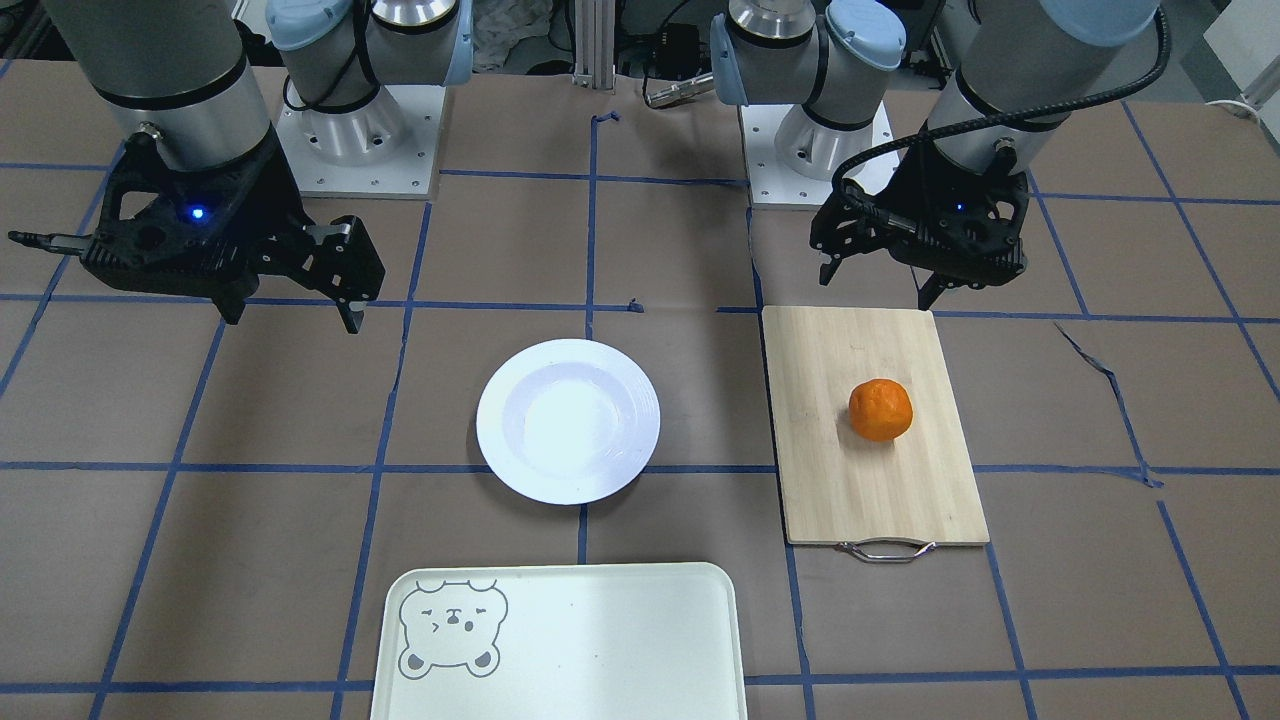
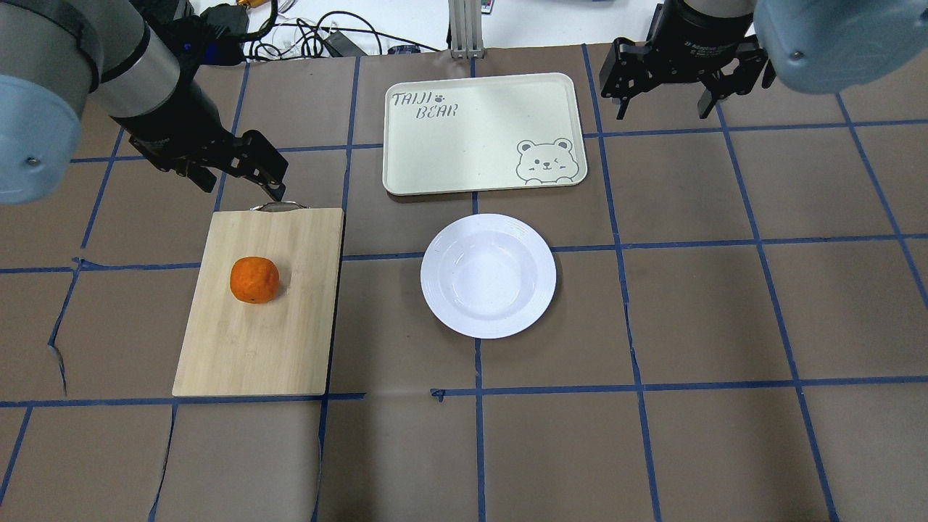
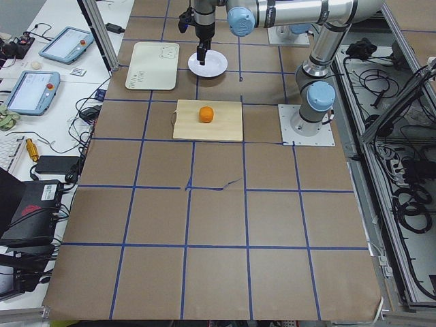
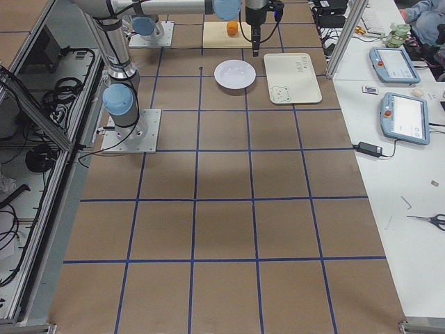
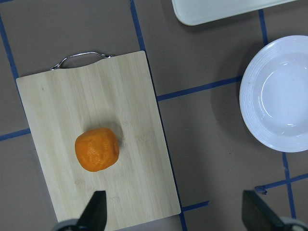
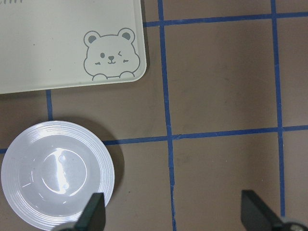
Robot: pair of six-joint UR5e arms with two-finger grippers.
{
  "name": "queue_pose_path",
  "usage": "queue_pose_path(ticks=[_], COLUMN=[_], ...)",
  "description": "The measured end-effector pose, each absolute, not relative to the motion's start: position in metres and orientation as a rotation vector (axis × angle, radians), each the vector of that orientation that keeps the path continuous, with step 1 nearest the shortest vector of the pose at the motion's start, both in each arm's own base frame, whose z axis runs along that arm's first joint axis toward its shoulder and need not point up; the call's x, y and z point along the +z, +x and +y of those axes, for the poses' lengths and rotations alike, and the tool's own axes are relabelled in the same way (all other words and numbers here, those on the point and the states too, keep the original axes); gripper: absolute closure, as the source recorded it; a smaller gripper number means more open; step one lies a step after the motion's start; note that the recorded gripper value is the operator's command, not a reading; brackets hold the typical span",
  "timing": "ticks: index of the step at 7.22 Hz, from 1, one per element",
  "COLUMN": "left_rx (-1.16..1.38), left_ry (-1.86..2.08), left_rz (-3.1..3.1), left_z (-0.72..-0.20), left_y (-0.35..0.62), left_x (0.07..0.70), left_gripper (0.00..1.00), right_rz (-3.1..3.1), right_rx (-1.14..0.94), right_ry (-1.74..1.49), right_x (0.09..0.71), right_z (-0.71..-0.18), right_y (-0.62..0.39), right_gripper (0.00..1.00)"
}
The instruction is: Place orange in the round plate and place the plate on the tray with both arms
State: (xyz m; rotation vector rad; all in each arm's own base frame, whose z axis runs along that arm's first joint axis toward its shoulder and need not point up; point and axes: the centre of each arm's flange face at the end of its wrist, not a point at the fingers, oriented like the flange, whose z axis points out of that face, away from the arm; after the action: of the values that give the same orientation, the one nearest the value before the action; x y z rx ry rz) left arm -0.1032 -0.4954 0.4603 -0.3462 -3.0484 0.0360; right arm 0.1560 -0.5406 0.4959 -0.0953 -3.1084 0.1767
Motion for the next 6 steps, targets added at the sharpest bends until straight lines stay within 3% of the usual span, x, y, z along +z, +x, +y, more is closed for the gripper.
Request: queue_pose_path(ticks=[6], left_rx=[0.029], left_ry=[-0.346], left_rz=[-3.048], left_z=[-0.4963], left_y=[-0.1031], left_x=[0.4582], left_gripper=[0.0], right_rz=[-3.108], right_rx=[0.174], right_ry=[-0.095], right_x=[0.4946], right_z=[-0.5412], right_y=[0.1555], right_gripper=[0.0])
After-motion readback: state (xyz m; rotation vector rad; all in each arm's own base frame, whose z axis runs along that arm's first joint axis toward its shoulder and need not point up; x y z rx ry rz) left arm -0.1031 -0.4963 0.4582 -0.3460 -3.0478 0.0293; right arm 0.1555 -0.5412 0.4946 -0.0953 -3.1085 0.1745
